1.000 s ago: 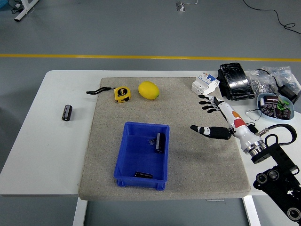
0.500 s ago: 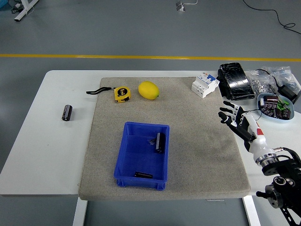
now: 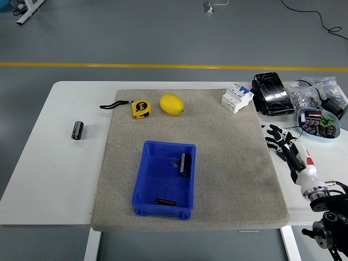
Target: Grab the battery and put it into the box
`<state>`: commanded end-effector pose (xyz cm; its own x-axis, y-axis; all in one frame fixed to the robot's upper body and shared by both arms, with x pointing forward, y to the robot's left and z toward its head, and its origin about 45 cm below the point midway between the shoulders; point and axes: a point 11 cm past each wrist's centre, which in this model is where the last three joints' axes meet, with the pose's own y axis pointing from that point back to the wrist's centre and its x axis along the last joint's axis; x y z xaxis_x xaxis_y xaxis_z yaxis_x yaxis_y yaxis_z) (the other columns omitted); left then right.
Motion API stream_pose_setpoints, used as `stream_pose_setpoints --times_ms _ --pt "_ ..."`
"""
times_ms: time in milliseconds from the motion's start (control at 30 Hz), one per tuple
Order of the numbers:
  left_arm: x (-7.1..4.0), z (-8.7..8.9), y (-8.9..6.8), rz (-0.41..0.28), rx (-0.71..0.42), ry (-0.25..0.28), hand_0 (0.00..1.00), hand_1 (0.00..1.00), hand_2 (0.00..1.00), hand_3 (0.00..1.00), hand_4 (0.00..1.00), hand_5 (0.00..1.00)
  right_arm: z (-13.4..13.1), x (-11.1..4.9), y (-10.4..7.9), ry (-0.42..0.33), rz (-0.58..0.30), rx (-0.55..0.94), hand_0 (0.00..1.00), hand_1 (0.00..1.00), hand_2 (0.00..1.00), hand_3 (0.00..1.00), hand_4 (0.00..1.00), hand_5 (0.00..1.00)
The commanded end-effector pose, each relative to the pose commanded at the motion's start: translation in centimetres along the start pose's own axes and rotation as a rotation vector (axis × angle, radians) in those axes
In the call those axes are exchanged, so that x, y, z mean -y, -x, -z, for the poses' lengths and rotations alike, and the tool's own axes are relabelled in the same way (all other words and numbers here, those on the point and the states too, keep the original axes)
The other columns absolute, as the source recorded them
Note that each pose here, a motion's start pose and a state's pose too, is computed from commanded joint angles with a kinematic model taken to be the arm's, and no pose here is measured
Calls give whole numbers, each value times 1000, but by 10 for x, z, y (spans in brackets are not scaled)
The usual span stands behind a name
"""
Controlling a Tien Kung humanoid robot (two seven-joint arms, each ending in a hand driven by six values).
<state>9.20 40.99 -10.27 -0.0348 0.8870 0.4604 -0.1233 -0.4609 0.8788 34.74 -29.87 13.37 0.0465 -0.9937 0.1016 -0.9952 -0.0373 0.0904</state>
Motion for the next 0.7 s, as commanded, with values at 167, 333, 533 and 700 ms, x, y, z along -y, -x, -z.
stream_pose_setpoints --times_ms 167,333,533,700 --pt "0 0 0 0 -2 1 726 669 700 625 662 640 0 0 -4 -1 -18 -2 836 817 850 863 998 806" --pt "0 -1 0 0 -1 1 725 668 700 625 662 640 -1 0 -4 1 -24 -2 857 836 868 888 998 818" --pt "0 -1 1 1 1 1 725 668 700 624 662 640 -4 -1 -5 8 -30 1 860 841 874 900 998 819" --pt "0 -1 1 2 2 1 726 669 700 624 662 640 -5 -1 -6 11 -38 6 872 851 883 911 998 821"
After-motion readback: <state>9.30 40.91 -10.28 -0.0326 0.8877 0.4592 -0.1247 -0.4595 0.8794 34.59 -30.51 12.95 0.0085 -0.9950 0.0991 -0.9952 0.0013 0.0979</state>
